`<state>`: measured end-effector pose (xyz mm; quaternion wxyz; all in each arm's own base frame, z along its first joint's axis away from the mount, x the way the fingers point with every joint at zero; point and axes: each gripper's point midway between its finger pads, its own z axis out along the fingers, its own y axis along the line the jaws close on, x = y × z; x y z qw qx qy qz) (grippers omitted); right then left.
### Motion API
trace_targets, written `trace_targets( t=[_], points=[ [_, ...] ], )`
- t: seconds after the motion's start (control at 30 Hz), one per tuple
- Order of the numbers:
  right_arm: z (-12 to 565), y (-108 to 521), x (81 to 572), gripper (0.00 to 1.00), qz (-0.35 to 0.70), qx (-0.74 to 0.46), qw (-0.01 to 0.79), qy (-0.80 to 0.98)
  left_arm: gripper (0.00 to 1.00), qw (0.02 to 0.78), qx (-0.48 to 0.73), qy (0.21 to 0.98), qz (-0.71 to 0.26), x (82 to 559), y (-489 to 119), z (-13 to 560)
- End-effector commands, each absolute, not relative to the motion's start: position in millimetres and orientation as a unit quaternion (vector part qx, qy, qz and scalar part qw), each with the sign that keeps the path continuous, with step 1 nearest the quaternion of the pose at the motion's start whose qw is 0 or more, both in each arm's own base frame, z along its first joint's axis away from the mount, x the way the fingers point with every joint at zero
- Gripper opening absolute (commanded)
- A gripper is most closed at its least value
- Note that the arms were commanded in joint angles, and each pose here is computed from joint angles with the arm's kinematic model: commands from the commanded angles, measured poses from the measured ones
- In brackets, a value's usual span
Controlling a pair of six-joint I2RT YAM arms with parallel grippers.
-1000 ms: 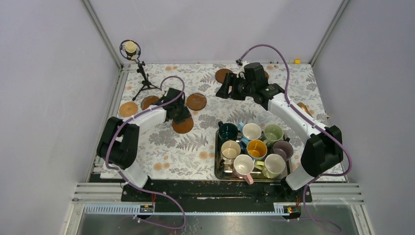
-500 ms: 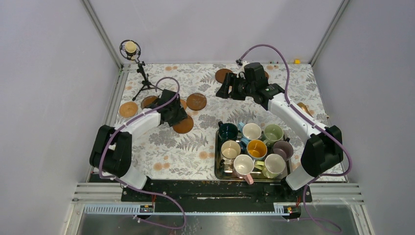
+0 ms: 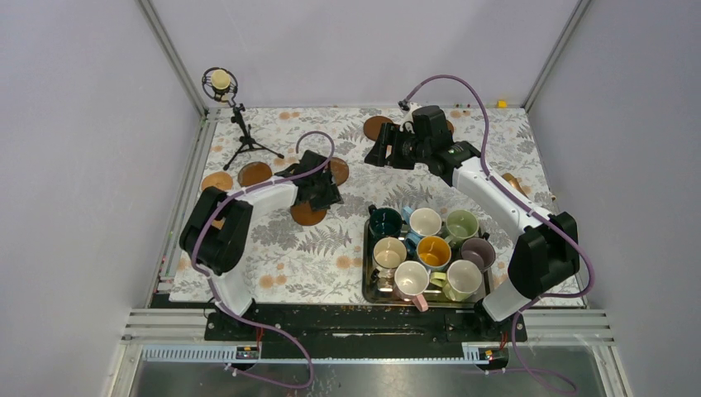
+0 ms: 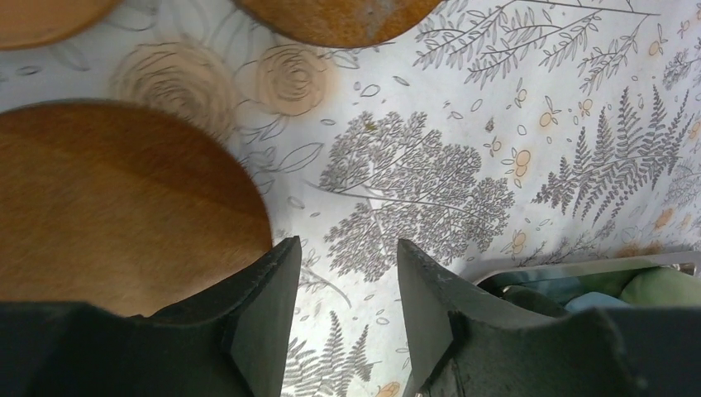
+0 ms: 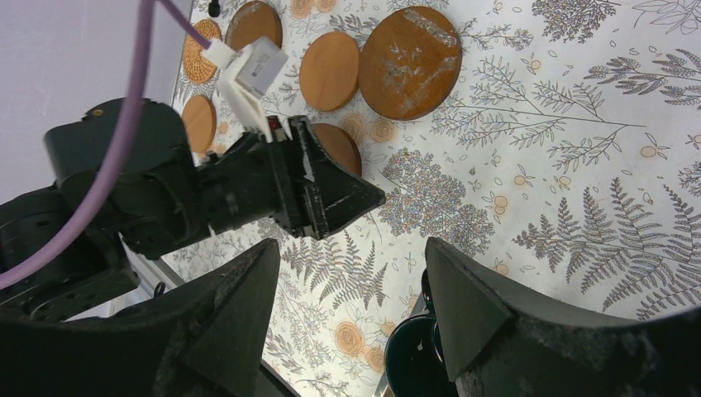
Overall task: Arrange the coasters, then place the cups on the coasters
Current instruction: Move the coaster to the center of the board.
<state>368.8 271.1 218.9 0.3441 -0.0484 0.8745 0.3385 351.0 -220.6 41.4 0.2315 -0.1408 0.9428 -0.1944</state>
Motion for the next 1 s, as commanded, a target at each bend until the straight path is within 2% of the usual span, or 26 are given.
trace_targets(
  t=[0.0,0.13,0.6,0.97],
  points=[
    [237,264,368,0.73,0.339,-0.054,0.369,0.864,0.48,0.253,-0.107,0.930,-0.244,374,-247,58],
    [235,264,368,0.73,0.337,-0.053,0.368,0.865,0.47,0.247,-0.099,0.932,-0.246,372,-250,54],
    [237,266,369,0.73,0.342,-0.054,0.367,0.864,0.46,0.241,-0.140,0.952,-0.127,353,-192,36],
    [237,266,369,0.73,0.341,-0.054,0.367,0.864,0.46,0.245,-0.197,0.944,-0.102,354,-151,38]
  ],
)
